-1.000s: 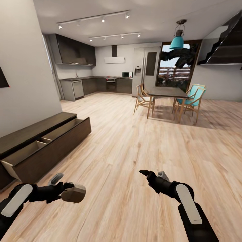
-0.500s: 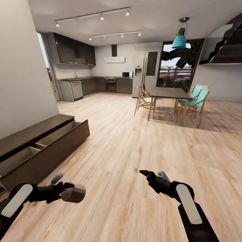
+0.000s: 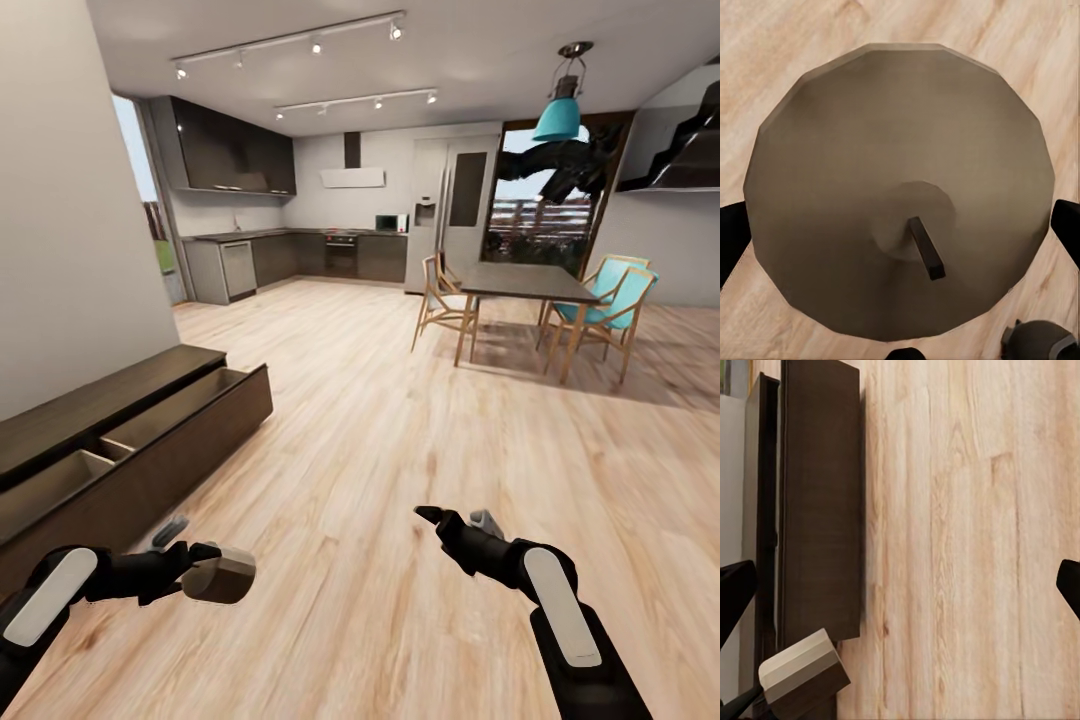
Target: Place each of the two pumpkins and all three candles from the living room inside a cabinet in the living room (use any cabinet), then make sure every cabinet is closed, and position the cauldron so it is next to a table in the living room.
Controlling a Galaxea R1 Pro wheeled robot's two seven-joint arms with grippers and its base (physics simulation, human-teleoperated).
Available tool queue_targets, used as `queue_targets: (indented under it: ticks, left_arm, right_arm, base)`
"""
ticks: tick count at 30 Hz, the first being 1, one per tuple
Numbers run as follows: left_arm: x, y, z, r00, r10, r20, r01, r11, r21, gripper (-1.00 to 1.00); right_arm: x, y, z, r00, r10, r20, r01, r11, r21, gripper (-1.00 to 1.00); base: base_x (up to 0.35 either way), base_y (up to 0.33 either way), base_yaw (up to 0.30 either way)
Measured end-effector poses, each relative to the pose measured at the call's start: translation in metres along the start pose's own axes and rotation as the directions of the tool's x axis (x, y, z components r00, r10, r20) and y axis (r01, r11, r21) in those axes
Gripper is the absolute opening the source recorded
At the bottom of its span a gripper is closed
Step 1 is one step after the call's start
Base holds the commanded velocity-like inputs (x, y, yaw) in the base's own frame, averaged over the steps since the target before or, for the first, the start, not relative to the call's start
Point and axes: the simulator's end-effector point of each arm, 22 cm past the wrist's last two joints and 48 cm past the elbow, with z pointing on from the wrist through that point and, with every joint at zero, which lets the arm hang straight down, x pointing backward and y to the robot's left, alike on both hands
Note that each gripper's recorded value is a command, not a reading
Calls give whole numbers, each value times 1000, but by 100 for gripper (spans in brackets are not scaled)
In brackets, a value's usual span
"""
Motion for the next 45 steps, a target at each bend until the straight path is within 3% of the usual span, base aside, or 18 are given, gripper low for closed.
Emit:
queue_targets:
  ticks: [20,45]
  left_arm:
    - [0,0,0,1000,-1,0,1,1000,0,-100]
    - [-1,-5,-4,1000,10,8,-10,1000,5,-100]
  right_arm:
    - [0,0,0,1000,0,-1,0,1000,1,100]
    - [-2,6,-4,1000,-7,7,7,1000,-9,100]
  base:
    - [338,-51,14]
    - [299,-142,229]
